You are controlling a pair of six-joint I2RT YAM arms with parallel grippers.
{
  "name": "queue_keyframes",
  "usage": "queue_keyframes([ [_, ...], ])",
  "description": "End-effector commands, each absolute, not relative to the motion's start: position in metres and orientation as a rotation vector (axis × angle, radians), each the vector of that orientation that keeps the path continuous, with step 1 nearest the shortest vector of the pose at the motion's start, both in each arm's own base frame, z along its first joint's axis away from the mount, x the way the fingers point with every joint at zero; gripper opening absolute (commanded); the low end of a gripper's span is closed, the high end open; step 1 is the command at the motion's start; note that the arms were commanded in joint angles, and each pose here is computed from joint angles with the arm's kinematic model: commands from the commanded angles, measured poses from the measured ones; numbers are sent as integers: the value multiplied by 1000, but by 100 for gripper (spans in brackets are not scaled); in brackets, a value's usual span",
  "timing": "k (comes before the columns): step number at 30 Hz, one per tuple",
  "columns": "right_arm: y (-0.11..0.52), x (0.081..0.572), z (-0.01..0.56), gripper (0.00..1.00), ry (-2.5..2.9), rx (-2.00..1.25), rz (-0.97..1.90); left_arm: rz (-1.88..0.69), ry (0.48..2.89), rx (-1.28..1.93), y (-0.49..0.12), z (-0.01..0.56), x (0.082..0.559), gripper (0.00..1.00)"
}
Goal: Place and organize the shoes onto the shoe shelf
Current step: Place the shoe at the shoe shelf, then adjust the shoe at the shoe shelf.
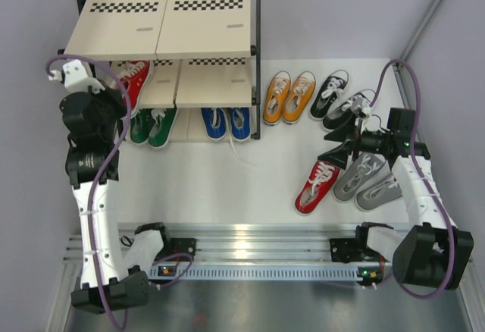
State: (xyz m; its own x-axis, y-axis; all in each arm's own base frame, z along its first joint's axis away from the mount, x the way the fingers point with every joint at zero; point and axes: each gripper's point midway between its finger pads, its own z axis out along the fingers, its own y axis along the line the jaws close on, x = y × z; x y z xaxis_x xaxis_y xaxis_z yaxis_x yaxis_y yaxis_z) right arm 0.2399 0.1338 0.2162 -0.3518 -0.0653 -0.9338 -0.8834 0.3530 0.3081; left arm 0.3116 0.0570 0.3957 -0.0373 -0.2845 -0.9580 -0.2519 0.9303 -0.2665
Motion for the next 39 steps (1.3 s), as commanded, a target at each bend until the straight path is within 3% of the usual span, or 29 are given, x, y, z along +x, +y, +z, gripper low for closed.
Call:
queue_keyframes([
  [1, 131, 243, 233, 99, 1610, -899, 1084, -135, 1720, -200, 24, 366, 307, 0],
  [7, 131, 243, 233, 100, 1610, -899, 1089, -177, 1707, 187, -12, 337, 311, 0],
  [15, 131, 243, 232, 99, 1610, -905, 1090, 21, 1715, 257, 7, 322, 354, 0],
  [20, 130, 242, 232, 100, 1611, -910, 1081, 66, 1700, 238, 13, 320, 350, 0],
  [27, 131, 242, 233, 99, 1606, -916, 1085, 134, 1681, 14, 34, 303, 308, 0],
  [34, 131, 240, 235, 99, 1601, -925, 1077, 114, 1753, -337, 63, 288, 316, 0],
  [39, 129, 240, 236, 99, 1596, -926, 1070, -46, 1791, -574, 79, 274, 317, 0],
])
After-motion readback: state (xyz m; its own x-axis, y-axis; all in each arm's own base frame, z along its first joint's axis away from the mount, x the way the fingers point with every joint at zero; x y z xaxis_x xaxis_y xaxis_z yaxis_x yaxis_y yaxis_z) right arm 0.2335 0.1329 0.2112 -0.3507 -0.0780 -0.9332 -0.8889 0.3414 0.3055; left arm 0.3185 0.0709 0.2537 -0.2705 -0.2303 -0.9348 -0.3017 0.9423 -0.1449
